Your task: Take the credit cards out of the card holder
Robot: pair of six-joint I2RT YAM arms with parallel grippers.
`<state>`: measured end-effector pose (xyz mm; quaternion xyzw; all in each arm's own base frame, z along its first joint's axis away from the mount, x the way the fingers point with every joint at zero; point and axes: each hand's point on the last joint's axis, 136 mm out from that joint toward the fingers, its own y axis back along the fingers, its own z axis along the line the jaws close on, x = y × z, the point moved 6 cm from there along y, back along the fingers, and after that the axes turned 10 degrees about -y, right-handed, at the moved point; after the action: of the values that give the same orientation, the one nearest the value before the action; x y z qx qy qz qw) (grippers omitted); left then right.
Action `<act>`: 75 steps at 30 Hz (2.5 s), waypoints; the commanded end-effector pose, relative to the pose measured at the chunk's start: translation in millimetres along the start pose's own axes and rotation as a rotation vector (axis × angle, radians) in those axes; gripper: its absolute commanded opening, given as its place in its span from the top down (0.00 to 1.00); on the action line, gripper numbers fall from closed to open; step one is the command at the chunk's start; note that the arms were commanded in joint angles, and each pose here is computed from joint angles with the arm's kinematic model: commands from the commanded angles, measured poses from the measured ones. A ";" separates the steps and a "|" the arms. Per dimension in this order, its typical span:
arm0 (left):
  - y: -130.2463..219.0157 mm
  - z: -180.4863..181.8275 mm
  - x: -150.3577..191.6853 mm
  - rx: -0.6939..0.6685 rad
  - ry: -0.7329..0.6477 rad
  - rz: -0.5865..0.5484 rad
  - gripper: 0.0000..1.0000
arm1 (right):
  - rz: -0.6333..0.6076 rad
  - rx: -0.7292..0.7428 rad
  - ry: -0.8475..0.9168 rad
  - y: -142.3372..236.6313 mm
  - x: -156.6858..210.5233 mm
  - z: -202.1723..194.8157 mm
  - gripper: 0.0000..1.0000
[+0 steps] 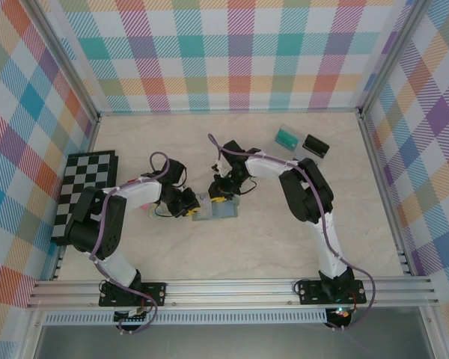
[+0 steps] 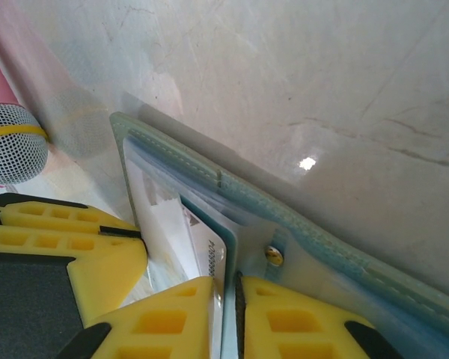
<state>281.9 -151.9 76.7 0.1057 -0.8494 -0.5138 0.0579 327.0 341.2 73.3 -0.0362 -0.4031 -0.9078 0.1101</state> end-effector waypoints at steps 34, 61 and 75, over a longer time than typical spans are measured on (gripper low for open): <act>-11.3 7.5 12.1 -0.032 -0.023 0.093 0.86 | 0.035 -0.016 0.130 -19.2 2.8 8.8 0.87; 21.0 -10.8 0.4 0.028 -0.065 -0.073 0.85 | -0.138 0.037 0.145 12.1 12.5 13.4 0.92; 1.0 -9.5 -9.9 0.016 -0.030 -0.049 0.88 | -0.073 0.043 0.214 -9.1 -12.0 16.1 0.78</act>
<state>289.3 -153.8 82.9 0.1179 -0.8542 -0.5056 0.0285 338.7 357.0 78.4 0.0729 -0.4124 -0.9029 0.0964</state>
